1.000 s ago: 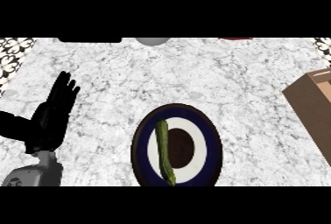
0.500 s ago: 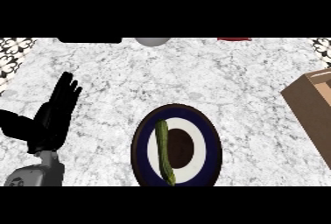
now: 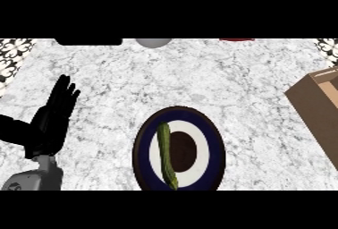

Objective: Pick the tomato from the plate and place it in the cardboard box

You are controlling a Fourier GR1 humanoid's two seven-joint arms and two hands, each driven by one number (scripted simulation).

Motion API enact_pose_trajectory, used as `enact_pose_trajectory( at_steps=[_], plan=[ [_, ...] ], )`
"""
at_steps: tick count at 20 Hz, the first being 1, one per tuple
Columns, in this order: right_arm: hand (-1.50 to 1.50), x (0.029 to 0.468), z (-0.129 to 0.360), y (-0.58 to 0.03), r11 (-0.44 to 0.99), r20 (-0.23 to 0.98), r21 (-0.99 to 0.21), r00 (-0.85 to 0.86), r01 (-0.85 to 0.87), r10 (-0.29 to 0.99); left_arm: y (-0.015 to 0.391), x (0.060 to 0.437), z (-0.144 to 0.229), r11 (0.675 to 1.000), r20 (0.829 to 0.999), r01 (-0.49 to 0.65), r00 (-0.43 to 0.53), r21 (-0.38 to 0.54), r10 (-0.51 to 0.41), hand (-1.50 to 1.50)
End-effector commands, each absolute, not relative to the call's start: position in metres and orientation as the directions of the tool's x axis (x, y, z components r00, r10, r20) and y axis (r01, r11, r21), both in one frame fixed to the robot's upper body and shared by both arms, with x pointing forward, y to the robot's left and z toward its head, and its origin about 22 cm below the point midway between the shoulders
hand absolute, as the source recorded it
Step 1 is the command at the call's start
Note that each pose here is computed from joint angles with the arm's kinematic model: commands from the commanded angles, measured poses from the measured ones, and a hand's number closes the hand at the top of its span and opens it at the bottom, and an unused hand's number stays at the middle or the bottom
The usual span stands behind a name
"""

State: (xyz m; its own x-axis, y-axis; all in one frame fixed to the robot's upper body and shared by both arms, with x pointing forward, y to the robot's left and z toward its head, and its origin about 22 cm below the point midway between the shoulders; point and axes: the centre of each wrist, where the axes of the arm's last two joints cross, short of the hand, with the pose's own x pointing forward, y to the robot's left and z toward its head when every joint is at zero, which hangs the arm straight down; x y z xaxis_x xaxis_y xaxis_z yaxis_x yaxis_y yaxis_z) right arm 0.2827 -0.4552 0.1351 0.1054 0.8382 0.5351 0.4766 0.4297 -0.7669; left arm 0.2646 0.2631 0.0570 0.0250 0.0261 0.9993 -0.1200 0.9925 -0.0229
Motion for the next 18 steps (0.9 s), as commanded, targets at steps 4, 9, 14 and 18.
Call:
enact_pose_trajectory(
  at_steps=[4, 9, 14, 18],
  plan=[
    [-1.5, 0.274, 0.136, -0.471, 0.721, 0.854, -0.396, -0.06, 0.568, 0.516, 0.259, 0.266, 0.058, 0.992, 0.999, -0.124, 0.035, -0.025, 0.03, 0.0],
    [-1.5, 0.245, 0.146, -0.506, 0.769, 0.911, -0.242, -0.134, 0.591, 0.39, 0.265, 0.271, 0.069, 0.991, 0.999, -0.134, 0.013, -0.027, 0.029, 0.0],
    [-1.5, 0.204, 0.153, -0.548, 0.753, 0.913, -0.182, -0.176, 0.632, 0.368, 0.265, 0.265, 0.045, 0.993, 0.999, -0.118, 0.028, -0.028, 0.032, 0.0],
    [-1.5, 0.204, 0.137, -0.559, 0.731, 0.912, -0.139, -0.201, 0.668, 0.357, 0.262, 0.27, 0.058, 0.99, 0.999, -0.142, 0.029, -0.015, 0.019, 0.0]
  ],
)
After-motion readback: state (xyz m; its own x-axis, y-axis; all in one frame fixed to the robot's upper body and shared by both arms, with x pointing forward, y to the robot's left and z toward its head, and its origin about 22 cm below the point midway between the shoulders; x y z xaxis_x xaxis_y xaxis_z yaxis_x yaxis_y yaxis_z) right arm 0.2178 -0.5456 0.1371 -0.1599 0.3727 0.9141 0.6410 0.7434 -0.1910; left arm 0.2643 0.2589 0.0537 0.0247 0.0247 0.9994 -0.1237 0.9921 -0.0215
